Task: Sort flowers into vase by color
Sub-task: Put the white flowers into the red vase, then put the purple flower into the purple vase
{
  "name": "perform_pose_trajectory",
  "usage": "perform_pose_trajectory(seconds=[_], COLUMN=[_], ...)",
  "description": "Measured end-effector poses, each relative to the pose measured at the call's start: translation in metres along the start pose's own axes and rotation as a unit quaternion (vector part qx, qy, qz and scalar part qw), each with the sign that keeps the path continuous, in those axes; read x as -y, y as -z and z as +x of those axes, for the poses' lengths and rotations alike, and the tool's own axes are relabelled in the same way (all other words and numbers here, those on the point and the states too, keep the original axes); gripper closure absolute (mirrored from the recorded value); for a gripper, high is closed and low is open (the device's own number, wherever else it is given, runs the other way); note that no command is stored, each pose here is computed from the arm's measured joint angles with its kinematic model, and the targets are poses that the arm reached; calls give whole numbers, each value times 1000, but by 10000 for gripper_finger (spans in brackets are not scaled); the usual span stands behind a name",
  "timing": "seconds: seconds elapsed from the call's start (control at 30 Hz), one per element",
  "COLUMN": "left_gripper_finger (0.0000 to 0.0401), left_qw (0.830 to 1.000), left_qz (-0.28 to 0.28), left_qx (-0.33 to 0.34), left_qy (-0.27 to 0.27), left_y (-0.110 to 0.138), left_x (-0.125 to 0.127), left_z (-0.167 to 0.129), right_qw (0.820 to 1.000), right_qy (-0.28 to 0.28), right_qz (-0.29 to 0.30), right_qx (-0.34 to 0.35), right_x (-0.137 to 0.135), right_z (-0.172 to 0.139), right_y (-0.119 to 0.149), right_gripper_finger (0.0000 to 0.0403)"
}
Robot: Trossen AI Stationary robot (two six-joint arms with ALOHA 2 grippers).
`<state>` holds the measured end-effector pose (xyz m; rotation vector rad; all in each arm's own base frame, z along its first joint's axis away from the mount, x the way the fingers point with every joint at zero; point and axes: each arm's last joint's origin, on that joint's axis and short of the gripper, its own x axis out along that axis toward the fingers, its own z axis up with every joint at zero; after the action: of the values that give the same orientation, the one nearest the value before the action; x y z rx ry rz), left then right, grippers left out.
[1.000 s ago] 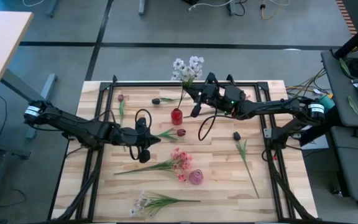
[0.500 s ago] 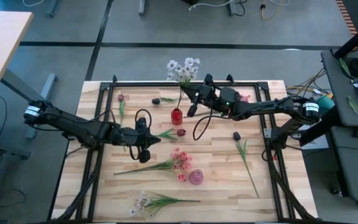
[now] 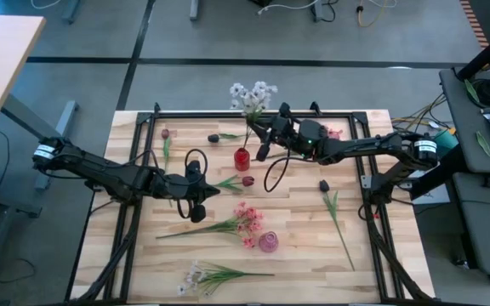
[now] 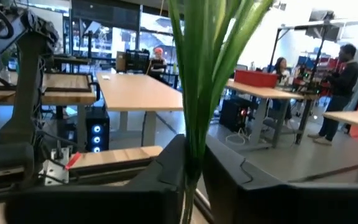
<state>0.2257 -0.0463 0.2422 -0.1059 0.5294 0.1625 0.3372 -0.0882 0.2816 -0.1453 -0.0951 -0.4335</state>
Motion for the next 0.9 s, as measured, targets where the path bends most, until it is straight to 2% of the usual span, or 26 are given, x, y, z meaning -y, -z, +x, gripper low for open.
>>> perform_pose_trajectory(seconds=[0.33,0.57,0.73,0.9], left_gripper_finger=[401,401,401,401], left_qw=[1000,1000,1000,1000], left_qz=[0,0,0,-1], left_qx=[0,0,1,3], left_qy=[0,0,0,1], left_y=[0,0,0,-1], left_x=[0,0,0,0], left_z=[0,0,0,0], right_qw=[998,990,982,973], right_qy=[-8,-11,-15,-16], right_qz=[14,45,64,78], right_qx=[-64,-130,-176,-215], right_x=[-1,1,3,2], right_z=[-1,-12,-24,-35], right_y=[8,7,3,-1], right_gripper_finger=[217,125,81,58])
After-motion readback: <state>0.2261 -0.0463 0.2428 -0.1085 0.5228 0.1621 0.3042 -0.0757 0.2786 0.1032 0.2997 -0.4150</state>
